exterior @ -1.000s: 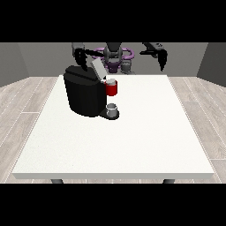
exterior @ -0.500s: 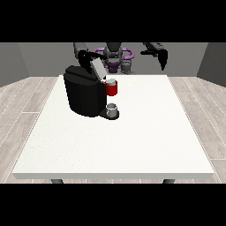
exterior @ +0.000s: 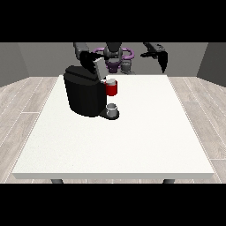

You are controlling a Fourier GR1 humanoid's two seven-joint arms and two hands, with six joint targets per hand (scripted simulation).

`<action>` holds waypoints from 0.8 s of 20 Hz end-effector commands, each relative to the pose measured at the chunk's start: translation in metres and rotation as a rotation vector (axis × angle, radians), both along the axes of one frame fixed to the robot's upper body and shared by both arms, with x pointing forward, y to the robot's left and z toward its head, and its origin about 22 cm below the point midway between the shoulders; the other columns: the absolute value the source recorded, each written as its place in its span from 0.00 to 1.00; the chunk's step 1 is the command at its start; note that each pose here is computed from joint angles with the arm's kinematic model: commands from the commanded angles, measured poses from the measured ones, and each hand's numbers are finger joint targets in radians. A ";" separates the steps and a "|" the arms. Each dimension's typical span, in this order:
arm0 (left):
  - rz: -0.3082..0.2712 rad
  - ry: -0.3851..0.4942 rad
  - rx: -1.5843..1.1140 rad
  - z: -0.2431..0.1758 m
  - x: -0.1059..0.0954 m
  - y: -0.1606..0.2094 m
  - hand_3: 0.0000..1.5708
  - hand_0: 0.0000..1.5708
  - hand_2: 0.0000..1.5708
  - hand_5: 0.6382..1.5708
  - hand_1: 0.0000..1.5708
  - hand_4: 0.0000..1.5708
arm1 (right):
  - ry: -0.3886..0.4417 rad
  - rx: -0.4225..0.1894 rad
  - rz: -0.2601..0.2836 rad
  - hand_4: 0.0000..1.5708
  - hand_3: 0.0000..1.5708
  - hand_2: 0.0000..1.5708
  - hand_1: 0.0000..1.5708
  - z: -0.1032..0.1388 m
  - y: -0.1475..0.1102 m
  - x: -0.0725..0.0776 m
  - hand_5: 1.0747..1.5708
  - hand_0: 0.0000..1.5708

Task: Insert the coffee pod into the coffee machine and close the lid

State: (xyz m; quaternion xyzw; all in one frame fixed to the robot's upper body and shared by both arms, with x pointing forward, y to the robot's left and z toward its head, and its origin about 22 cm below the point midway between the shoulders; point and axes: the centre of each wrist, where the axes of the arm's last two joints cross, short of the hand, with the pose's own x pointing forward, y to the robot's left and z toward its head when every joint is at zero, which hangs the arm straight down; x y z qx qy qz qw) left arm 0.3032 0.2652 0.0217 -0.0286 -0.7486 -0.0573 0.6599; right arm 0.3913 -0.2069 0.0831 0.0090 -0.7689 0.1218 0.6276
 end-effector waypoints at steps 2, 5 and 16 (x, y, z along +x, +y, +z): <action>0.009 0.003 -0.001 0.004 0.002 0.003 0.00 0.00 0.00 1.00 0.00 0.00 | 0.014 -0.014 0.026 0.00 0.00 0.00 0.00 -0.003 -0.004 0.005 1.00 0.00; 0.033 0.012 -0.017 -0.007 0.000 0.015 0.00 0.00 0.00 1.00 0.00 0.02 | 0.036 -0.054 0.047 0.12 0.00 0.00 0.00 -0.009 0.037 0.000 1.00 0.00; -0.006 -0.001 0.005 0.000 0.004 -0.010 0.00 0.00 0.00 1.00 0.00 0.11 | -0.045 -0.154 0.061 0.08 0.00 0.00 0.00 0.035 0.044 0.023 1.00 0.00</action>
